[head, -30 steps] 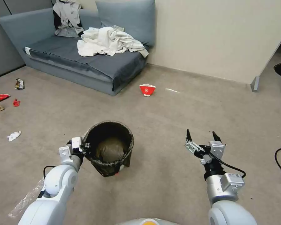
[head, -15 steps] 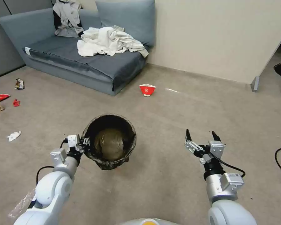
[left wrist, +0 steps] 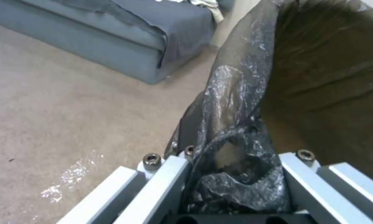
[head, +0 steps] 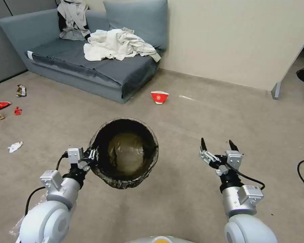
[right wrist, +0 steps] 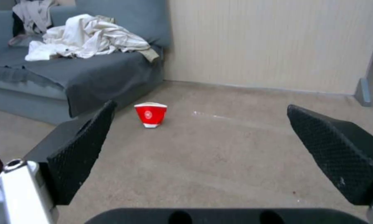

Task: Pick up the trash can from the floor.

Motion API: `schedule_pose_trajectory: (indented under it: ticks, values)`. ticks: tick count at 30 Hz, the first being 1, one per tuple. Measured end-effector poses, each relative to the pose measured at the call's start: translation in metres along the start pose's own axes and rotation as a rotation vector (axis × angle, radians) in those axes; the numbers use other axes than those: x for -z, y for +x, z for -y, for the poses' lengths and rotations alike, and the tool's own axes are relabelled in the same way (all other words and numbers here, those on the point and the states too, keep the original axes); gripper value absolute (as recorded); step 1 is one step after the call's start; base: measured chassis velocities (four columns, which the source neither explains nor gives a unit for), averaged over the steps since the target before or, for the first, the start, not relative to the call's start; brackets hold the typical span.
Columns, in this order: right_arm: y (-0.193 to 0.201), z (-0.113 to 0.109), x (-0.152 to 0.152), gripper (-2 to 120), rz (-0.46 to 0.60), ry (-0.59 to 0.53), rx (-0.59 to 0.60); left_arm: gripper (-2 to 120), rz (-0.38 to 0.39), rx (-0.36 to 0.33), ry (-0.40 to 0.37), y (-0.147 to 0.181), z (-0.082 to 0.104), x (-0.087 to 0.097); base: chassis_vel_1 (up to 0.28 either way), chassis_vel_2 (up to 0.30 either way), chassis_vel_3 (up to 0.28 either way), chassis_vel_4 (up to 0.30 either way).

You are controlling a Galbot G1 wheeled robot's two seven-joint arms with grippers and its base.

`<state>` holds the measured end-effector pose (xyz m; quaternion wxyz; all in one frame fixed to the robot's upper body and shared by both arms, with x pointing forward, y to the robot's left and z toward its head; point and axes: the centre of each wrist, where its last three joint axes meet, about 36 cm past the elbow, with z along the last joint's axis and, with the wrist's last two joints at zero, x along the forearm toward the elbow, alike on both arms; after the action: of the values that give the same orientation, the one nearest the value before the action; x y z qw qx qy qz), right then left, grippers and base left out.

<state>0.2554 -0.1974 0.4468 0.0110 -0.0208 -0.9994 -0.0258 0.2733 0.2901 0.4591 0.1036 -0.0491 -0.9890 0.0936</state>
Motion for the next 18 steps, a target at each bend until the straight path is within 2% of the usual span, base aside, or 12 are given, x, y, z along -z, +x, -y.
schedule_pose_trajectory:
  ticks: [14,18]
  values:
    - [0.001,0.001,0.004,100,0.016,-0.001,-0.002,3,-0.008,0.006,0.004,0.012,0.012,-0.003,0.000,0.000,0.000,0.000]
    - [0.001,0.001,0.005,100,0.017,-0.001,-0.002,3,0.007,0.005,0.003,0.016,0.012,0.004,0.000,0.000,0.000,0.000]
